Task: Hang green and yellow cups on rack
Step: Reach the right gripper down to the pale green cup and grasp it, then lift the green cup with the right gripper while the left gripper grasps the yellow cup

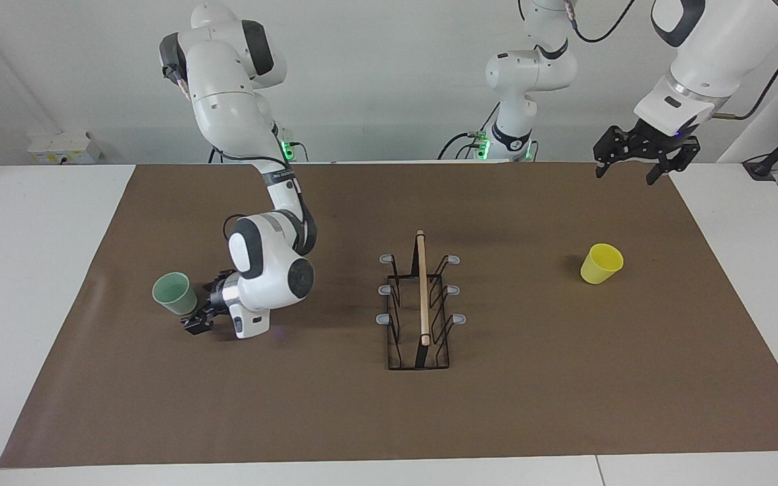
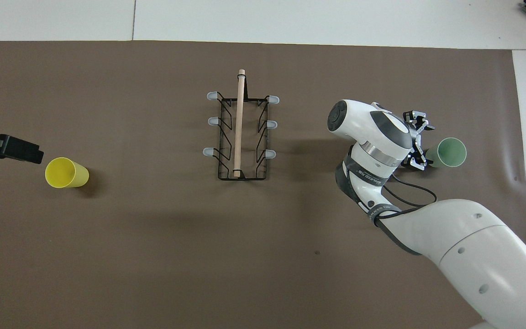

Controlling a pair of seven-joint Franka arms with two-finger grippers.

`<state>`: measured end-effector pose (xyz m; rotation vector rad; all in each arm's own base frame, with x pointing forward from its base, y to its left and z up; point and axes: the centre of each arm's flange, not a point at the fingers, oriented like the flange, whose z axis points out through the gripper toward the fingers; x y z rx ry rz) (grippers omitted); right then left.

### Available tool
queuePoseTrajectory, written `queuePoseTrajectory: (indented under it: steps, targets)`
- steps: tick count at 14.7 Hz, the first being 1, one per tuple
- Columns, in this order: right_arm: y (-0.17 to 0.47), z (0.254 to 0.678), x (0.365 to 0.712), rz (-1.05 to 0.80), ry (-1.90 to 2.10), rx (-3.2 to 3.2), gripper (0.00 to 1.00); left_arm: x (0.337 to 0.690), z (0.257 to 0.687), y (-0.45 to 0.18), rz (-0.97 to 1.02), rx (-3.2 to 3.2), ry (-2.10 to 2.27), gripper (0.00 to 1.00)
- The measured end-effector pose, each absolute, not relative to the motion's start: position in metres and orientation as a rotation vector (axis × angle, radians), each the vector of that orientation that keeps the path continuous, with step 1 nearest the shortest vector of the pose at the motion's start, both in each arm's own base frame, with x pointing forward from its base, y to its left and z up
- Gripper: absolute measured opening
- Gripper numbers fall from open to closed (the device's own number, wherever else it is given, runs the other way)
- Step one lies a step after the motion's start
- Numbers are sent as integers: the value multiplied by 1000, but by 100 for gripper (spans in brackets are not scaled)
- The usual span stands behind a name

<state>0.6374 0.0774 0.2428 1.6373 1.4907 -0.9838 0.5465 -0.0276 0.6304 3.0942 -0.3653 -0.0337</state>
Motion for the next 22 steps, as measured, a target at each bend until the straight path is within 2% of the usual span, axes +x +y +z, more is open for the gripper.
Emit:
queuePoseTrajectory:
  steps: [7,11,15,19,21,22]
  targets:
    - [68,225,614,-1032,1537,1517,100,558,601,21,-17,3107,-226,100]
    - [65,222,604,-1051,1541,1502,100,579,564,53,-33,3095,-116,100]
    - [56,216,590,-1046,1490,1466,100,603,521,98,-12,3007,187,100]
    - [40,215,589,-1035,1463,1475,100,622,495,129,34,2844,561,100]
    - [31,213,590,-1024,1464,1466,97,628,484,143,23,2754,723,100]
    - [29,212,590,-1024,1464,1462,85,631,479,150,11,2712,817,100]
